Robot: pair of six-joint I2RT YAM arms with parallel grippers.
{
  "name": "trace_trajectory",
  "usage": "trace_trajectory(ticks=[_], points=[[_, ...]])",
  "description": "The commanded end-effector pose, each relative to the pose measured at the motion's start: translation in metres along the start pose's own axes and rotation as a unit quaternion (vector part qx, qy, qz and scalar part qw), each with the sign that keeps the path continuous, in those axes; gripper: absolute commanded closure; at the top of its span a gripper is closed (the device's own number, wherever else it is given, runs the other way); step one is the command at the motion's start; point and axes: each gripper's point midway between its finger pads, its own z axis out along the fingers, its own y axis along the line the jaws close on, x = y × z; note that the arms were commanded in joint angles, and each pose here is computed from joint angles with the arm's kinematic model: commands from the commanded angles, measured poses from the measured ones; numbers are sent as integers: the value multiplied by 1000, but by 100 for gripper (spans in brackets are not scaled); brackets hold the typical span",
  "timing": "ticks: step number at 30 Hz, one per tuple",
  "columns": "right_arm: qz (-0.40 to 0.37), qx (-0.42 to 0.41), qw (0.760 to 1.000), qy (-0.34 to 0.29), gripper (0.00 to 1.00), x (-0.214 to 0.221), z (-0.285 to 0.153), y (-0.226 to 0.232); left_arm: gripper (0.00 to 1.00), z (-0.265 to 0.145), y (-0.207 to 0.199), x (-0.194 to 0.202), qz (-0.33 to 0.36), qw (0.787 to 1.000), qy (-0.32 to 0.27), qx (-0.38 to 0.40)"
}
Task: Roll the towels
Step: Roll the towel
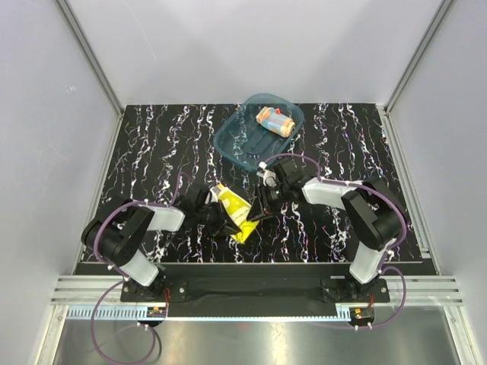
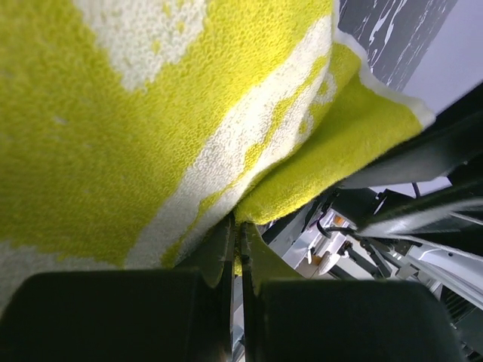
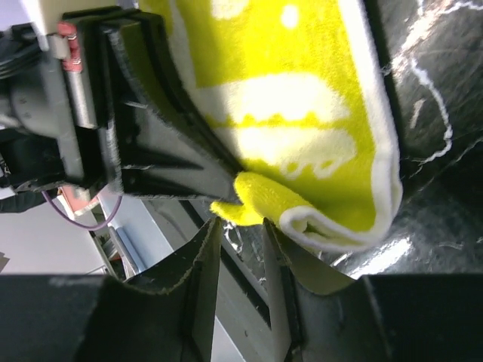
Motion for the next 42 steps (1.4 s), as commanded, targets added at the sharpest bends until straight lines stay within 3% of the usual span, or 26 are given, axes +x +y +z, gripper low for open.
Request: trace_trajectory(ticks=[1,9,14,18,22,24,28,33,38,42], points=[[-15,-21,1000,-10,65,-14,10,6,100,0,-2,-4,14,1000,5,-3],[11,14,1000,-1,66,-11,31,-29,99,-3,0,-3,13,1000,8,-3],[22,35,999,0,66,-9,37,-45,72,-13,0,3,28,1000,6,-7],[28,47,999,4,66,-5,39,-51,62,-36,-4,-10,74,994,-44,-62],[30,52,998,6,67,-4,37,-52,57,-80,-22,-39,153,966,-162,-132],[30,52,998,6,67,-4,36,-51,55,-90,-37,-37,189,953,-183,-149],[30,57,998,6,67,-5,34,-50,55,-83,-74,-15,257,944,-169,-118],[29,59,998,4,67,-9,33,-48,58,-36,-84,16,285,949,-108,-84],[27,60,998,7,67,-9,32,-47,59,-11,-76,17,281,953,-95,-67],[27,61,998,10,67,-9,32,-47,62,5,-49,14,278,952,-73,-109]])
